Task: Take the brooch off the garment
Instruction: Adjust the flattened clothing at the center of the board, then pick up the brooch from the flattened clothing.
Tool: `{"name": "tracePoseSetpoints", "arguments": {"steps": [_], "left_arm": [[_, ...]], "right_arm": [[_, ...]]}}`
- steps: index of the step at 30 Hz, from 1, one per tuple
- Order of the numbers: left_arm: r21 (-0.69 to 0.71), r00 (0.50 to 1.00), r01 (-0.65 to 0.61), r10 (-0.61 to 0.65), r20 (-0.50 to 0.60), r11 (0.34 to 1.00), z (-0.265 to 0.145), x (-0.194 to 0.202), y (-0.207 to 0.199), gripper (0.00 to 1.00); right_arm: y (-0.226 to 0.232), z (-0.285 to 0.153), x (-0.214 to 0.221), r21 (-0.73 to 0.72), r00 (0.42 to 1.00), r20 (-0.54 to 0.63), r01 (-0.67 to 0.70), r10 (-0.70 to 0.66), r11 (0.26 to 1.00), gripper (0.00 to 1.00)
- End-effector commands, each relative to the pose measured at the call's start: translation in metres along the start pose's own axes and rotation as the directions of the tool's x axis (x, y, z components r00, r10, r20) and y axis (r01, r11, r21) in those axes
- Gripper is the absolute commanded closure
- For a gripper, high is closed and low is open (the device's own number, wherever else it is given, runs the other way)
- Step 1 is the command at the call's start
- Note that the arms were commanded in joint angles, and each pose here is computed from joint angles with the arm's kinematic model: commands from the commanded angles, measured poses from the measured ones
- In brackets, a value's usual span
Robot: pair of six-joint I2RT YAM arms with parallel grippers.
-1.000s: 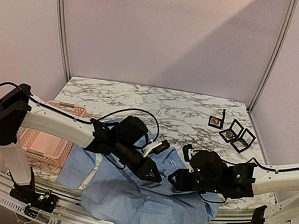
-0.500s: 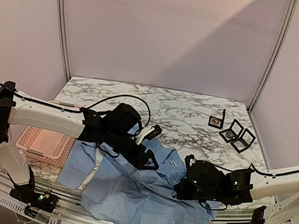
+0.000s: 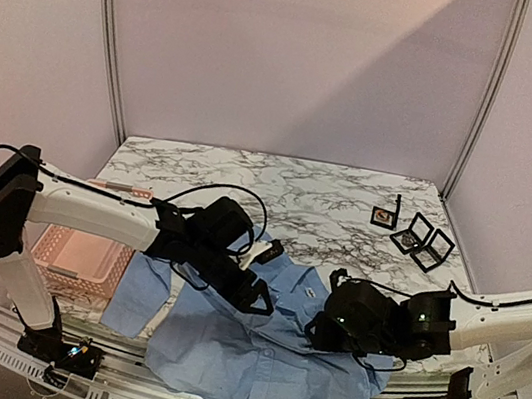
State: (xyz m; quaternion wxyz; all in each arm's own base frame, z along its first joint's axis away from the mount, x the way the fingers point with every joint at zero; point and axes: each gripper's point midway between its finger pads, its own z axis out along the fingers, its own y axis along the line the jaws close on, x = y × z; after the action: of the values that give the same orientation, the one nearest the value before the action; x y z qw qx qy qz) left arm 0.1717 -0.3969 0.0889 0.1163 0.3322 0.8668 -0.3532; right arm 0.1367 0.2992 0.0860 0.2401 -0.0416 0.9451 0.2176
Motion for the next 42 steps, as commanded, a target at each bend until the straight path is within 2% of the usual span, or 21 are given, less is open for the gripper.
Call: {"name": "tracePoseSetpoints", "arguments": {"steps": [1, 3, 8, 13, 36, 42], "left_arm": [[0.033, 0.999, -0.001, 0.002, -0.034, 0.999, 0.009, 0.005, -0.004, 0.44], [0.035, 0.999, 0.007, -0.005, -0.046, 0.999, 0.011, 0.008, -0.003, 0.51], [0.04, 0.999, 0.008, -0.006, -0.047, 0.999, 0.01, 0.009, -0.003, 0.79], [0.047, 0.999, 0.01, -0.008, -0.054, 0.999, 0.01, 0.011, -0.004, 0.99], [0.066, 0.998, 0.01, -0.006, -0.058, 0.998, 0.01, 0.013, -0.009, 1.0], [0.067, 0.999, 0.009, -0.006, -0.054, 0.998, 0.009, 0.012, -0.01, 1.0]], "right_arm": [[0.017, -0.019, -0.018, -0.009, 0.998, 0.036, 0.051, -0.051, 0.999, 0.66], [0.025, -0.02, -0.022, -0.007, 0.997, 0.036, 0.072, -0.072, 0.997, 0.67], [0.033, -0.009, -0.022, 0.036, 0.993, 0.008, 0.119, -0.119, 0.992, 0.7], [0.037, 0.0, -0.022, 0.069, 0.987, -0.013, 0.159, -0.158, 0.985, 0.74], [0.036, 0.03, -0.018, 0.122, 0.971, -0.069, 0.238, -0.231, 0.964, 0.8], [0.027, 0.037, -0.014, 0.16, 0.968, -0.086, 0.246, -0.234, 0.956, 0.85]]}}
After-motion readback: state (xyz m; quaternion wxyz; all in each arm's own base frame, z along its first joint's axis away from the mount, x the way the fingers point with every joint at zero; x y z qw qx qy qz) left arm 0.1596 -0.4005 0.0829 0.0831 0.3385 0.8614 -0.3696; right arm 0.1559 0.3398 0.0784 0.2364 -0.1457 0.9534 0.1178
